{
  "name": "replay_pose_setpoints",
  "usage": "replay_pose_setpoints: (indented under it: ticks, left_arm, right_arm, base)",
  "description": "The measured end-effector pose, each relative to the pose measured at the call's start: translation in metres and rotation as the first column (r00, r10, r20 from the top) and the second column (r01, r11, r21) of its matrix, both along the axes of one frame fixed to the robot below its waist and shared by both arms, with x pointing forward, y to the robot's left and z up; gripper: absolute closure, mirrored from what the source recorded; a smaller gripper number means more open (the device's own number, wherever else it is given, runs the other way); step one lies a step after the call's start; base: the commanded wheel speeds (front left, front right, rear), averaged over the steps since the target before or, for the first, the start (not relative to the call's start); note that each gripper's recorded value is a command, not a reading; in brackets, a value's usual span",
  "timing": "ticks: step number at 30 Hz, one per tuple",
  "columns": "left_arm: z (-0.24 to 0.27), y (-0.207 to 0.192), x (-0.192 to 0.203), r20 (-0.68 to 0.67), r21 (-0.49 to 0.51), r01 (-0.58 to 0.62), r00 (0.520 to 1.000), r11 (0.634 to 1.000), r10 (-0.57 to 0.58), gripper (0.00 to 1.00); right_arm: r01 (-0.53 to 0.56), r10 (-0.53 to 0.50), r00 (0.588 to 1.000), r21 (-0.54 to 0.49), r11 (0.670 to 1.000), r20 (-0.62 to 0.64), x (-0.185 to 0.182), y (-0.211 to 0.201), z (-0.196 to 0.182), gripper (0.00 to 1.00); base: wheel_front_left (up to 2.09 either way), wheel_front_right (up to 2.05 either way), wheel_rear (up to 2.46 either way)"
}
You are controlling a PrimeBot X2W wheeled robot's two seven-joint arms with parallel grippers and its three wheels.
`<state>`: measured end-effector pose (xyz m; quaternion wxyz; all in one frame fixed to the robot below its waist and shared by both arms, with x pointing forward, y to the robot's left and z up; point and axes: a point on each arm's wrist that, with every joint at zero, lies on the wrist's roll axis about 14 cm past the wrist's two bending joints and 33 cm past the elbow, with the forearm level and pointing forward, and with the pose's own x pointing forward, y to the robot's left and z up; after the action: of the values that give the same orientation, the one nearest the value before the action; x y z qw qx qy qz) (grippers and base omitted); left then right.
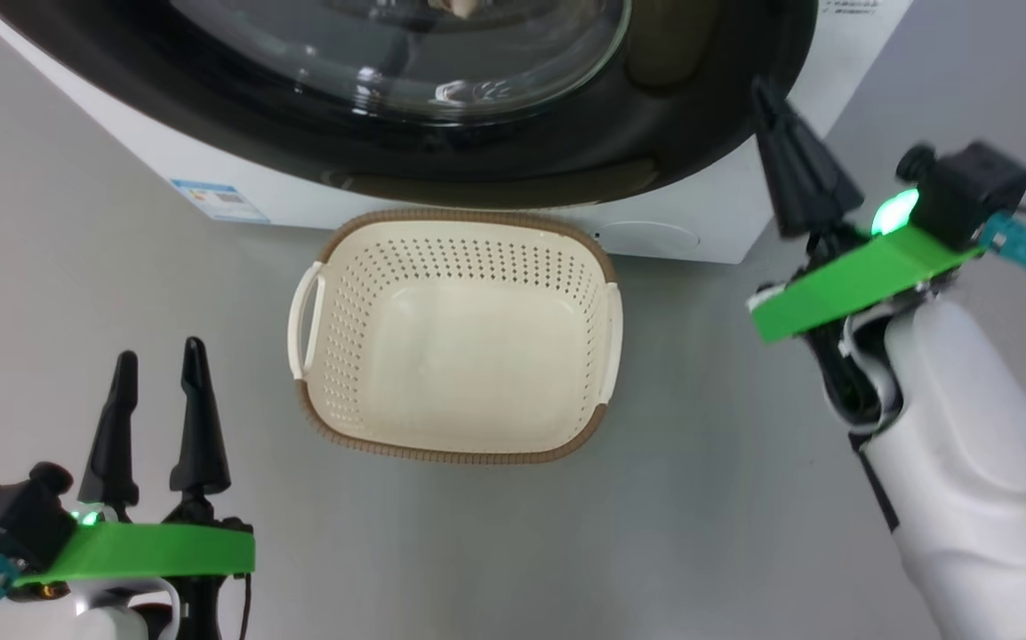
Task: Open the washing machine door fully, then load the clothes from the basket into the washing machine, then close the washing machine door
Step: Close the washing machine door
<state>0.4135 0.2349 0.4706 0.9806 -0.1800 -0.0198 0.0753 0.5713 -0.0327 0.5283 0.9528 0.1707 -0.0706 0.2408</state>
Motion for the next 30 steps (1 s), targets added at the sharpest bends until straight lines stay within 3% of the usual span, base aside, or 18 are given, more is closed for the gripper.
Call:
replay_pose_setpoints:
  ticks: [1,13,30]
  left_arm:
    - [0.000,-0.001,0.000,0.000,-0.002,0.001,1.000,1.000,-0.001,0.00]
    - [0.008,-0.013,-0.001,0.012,0.036,0.042,0.999,0.998,-0.042,0.00]
    - [0.008,-0.044,0.005,0.016,0.033,0.148,0.989,0.988,-0.149,0.00]
  right_arm:
    - [0.000,0.000,1.000,-0.006,1.000,-0.013,-0.005,-0.001,-0.005,0.00]
    - [0.039,-0.043,0.996,-0.050,0.998,-0.081,-0.052,-0.029,-0.022,0.00]
    - [0.224,-0.234,0.961,-0.083,0.971,-0.146,-0.098,-0.106,-0.038,0.00]
  base:
    - [0.00,0.00,0.00]
    - [0.00,0.00,0.00]
    - [0.00,0.00,0.00]
